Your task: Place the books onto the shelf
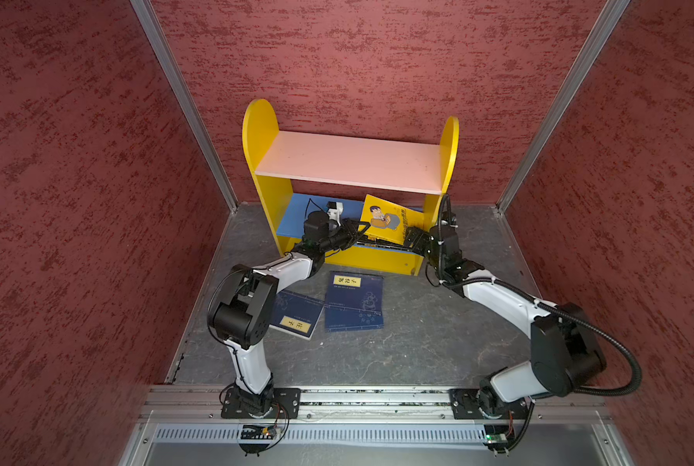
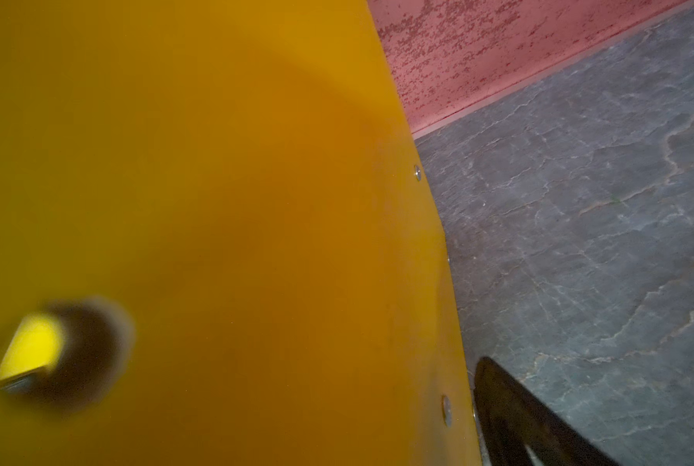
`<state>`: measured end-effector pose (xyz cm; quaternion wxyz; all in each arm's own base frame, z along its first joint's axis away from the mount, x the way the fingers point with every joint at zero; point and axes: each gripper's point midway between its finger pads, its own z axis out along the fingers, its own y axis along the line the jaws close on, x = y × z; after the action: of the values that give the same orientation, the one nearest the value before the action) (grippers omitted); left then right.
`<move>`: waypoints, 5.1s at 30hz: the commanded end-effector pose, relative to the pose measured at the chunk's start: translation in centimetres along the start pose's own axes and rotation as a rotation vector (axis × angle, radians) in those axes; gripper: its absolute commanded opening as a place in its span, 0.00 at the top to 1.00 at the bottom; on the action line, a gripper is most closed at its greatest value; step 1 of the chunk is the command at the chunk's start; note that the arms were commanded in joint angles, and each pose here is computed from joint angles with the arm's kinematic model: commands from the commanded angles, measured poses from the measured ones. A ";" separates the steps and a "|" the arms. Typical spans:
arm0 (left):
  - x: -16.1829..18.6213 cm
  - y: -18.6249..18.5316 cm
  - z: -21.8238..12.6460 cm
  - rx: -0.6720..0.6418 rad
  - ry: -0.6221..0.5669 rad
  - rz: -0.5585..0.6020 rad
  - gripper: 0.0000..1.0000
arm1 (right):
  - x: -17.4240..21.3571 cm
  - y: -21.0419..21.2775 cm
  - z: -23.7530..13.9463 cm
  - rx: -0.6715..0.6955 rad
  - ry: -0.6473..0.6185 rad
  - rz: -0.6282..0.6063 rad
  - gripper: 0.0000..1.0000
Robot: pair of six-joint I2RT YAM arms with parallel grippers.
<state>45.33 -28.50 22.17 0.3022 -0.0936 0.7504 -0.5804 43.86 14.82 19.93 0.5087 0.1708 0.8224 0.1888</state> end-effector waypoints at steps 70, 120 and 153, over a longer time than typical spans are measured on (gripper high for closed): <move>0.0 1.7 -4.1 -0.324 0.004 0.159 0.36 | 2.4 -1.6 2.7 0.076 0.072 0.015 0.03; 1.3 0.8 -3.6 -0.245 0.101 0.338 0.29 | 4.8 -1.0 -3.1 -0.121 0.129 -0.142 0.01; 1.6 -1.5 -0.4 -0.122 0.157 0.356 0.32 | 3.2 0.6 -1.3 -0.130 0.094 -0.136 0.01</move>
<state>44.11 -27.36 21.33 0.3372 0.0352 0.8318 -0.4396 39.86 15.88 15.09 0.4544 0.0807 0.8641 0.2006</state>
